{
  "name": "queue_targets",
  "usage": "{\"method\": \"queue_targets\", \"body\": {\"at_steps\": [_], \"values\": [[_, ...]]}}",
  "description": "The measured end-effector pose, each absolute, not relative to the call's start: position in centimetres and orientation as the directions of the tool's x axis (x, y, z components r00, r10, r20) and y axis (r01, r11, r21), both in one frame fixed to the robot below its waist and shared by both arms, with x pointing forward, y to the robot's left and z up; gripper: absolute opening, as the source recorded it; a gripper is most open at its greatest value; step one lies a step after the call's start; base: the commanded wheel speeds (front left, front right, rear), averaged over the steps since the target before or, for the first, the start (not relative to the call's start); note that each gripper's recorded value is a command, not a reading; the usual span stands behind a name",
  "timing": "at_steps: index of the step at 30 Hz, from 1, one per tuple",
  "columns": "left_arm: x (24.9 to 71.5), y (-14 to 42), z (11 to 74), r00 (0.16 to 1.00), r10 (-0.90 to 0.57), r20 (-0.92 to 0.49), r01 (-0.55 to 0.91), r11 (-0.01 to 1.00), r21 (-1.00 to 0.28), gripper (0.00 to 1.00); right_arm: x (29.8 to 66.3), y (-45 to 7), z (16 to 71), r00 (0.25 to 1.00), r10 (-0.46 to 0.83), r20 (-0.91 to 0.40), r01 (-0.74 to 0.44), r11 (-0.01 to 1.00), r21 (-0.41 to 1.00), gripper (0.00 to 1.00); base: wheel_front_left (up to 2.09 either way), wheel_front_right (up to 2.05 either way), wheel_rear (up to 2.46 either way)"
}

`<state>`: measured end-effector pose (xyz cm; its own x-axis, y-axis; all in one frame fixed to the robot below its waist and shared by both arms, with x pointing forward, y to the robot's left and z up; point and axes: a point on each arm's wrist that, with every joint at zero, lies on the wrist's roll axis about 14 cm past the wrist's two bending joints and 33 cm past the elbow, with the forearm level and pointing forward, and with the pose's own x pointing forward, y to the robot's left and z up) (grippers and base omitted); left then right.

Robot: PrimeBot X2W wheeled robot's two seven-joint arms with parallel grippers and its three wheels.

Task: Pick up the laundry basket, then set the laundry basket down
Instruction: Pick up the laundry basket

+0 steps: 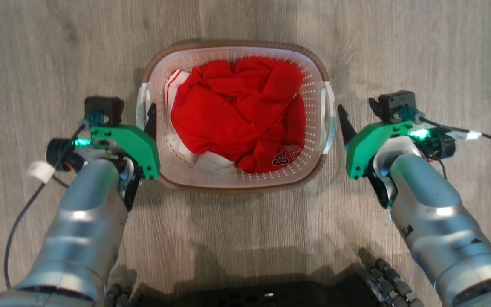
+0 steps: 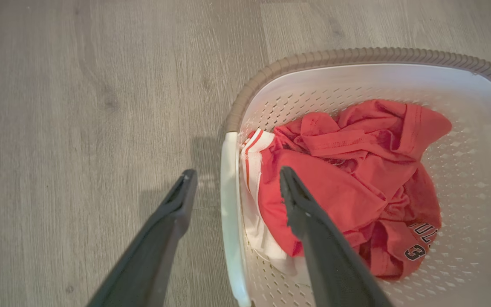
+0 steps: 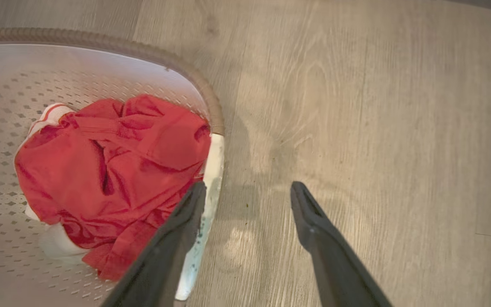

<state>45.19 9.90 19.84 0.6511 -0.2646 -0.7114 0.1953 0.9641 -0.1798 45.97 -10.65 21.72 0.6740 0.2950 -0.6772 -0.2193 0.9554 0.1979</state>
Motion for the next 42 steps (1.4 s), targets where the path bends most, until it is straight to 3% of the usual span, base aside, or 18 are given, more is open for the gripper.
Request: {"method": "queue_targets", "body": {"at_steps": [10,32,42], "values": [[44.8,9.9,16.7,0.563,-0.284,-0.776,0.248,0.954,-0.17,1.0,46.8,-8.6,18.7,0.577,0.345,-0.74,-0.197,0.939,0.283,1.0,0.0,0.0,0.0],[42.5,9.7,12.1,0.317,-0.284,-0.905,0.295,0.936,-0.19,1.0,44.3,-7.6,14.0,0.342,0.371,-0.863,-0.181,0.928,0.327,1.0,0.0,0.0,0.0],[42.5,9.7,11.3,0.285,-0.285,-0.915,0.334,0.924,-0.184,1.0,44.3,-7.4,13.1,0.321,0.376,-0.869,-0.137,0.926,0.35,1.0,0.0,0.0,0.0]]}}
